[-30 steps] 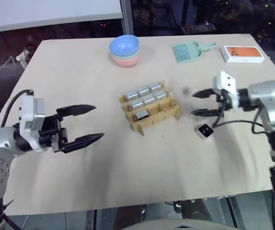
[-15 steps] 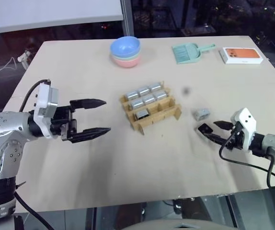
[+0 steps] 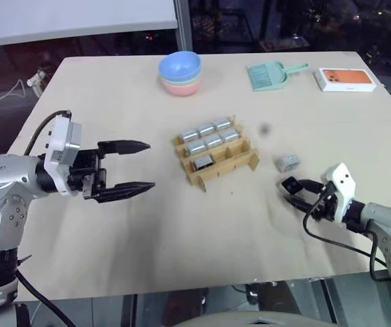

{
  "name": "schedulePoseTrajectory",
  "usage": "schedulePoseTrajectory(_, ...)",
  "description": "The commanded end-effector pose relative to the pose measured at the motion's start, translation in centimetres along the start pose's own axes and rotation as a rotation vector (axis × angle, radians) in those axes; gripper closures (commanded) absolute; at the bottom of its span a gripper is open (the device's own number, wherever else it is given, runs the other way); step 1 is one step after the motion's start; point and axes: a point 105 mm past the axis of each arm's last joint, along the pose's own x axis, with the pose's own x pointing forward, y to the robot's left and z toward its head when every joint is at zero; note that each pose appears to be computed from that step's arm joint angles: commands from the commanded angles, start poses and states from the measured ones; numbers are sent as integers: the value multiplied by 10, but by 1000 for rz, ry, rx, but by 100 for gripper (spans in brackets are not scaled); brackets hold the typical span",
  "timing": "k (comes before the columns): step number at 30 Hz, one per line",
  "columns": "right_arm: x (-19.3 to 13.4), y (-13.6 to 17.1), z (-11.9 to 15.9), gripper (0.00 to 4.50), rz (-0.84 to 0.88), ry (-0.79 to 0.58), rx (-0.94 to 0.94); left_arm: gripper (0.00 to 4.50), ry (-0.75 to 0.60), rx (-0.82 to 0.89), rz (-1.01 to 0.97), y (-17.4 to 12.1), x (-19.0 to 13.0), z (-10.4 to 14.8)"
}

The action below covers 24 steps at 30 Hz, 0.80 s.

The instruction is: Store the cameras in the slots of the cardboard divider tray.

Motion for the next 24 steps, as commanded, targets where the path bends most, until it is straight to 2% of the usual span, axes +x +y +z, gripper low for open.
schedulePoseTrajectory(1,-1,4,0,107,15,8,-66,0,10,31,-6,1,-2,9)
schedulePoseTrajectory(6,2,2,0,107,-12,-7,-64,0,12,32,-10,2,-3,10)
schedulePoseTrajectory(8,2,0,2,175,-28,-21,-68,0,12,25,-15,2,-2,10)
schedulePoseTrajectory(9,3,0,3,230,-36,-28,-61,0,12,21,-18,1,-2,9)
schedulePoseTrajectory(11,2,-1,4,269,-42,-34,-57,0,12,17,-19,1,-2,9)
schedulePoseTrajectory(16,2,0,11,269,-39,-80,-52,0,-1,-13,-28,0,1,7)
schedulePoseTrajectory(18,3,3,18,269,-11,-94,-96,0,-55,-57,-35,-2,9,10)
schedulePoseTrajectory(20,9,13,31,269,47,-122,-219,0,-111,-128,-10,0,25,8)
schedulePoseTrajectory(22,19,26,46,269,115,-147,-401,0,-87,-202,33,4,48,-4)
schedulePoseTrajectory(24,27,34,55,269,150,-177,-548,0,-86,-207,33,3,63,-6)
